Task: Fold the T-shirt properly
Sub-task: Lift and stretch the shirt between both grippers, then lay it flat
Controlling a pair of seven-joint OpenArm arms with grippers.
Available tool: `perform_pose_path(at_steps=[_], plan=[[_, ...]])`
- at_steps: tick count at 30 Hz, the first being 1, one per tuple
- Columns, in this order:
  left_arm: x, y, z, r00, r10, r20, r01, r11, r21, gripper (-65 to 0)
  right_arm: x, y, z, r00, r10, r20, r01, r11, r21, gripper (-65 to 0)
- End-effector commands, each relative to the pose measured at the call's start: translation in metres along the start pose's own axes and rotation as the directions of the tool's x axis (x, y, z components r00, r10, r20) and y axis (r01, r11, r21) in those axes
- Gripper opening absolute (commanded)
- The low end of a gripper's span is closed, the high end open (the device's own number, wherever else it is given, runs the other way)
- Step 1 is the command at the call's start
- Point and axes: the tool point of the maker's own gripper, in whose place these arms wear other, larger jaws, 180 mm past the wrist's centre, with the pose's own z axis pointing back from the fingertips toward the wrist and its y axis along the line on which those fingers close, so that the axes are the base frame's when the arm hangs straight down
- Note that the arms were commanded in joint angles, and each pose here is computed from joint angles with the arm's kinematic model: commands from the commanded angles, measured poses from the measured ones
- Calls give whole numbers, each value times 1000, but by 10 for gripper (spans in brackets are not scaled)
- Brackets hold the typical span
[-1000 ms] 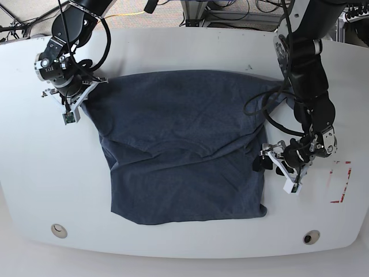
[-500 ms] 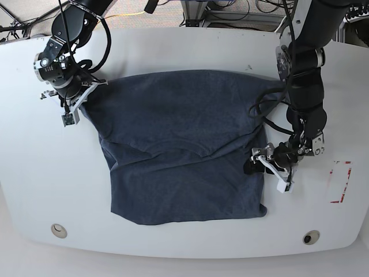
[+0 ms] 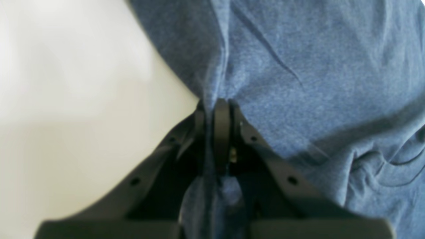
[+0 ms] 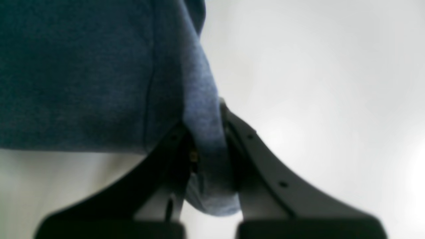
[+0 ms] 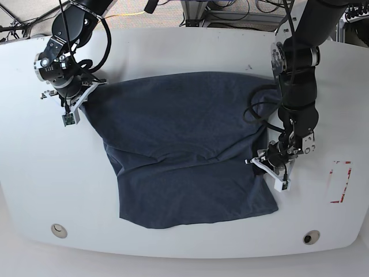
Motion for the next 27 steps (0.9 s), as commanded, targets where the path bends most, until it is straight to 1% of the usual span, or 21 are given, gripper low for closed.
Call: perform_pose_path(at_steps=[1, 4, 8, 10, 12, 16, 19, 23, 26, 27], plan=[[38, -8, 11, 994, -49, 95, 51, 998, -21, -650, 28, -9, 12, 996, 33, 85, -30, 999, -38, -650], [54, -15, 28, 985, -122, 119, 125, 992, -24, -650, 46, -13, 19, 990, 48, 132, -40, 997, -63, -650], [69, -22, 55, 966, -212, 148, 214, 977, 7, -650, 71, -25, 24, 980, 72, 185, -54, 994, -98, -650], [81, -20, 76, 946, -274, 174, 270, 962, 47, -650, 90, -33, 28, 971, 90, 221, -65, 991, -121, -650], [87, -21, 88, 934, -306, 186, 298, 952, 67, -650, 104, -38, 31, 963, 99, 250, -67, 989, -133, -650], [108, -20, 117, 895, -389, 217, 369, 920, 130, -650, 145, -59, 41, 938, 125, 324, -69, 981, -181, -650], [122, -17, 138, 871, -438, 221, 405, 896, 180, -650, 173, -75, 50, 918, 143, 369, -66, 975, -213, -650], [138, 1, 163, 869, -437, 232, 381, 891, 248, -647, 206, -96, 57, 899, 141, 416, -45, 972, -233, -650], [158, -5, 178, 848, -459, 266, 389, 879, 277, -647, 228, -111, 63, 885, 134, 445, -26, 970, -241, -650], [165, -5, 185, 840, -473, 266, 397, 870, 294, -647, 236, -118, 67, 879, 134, 458, -19, 969, -247, -650]])
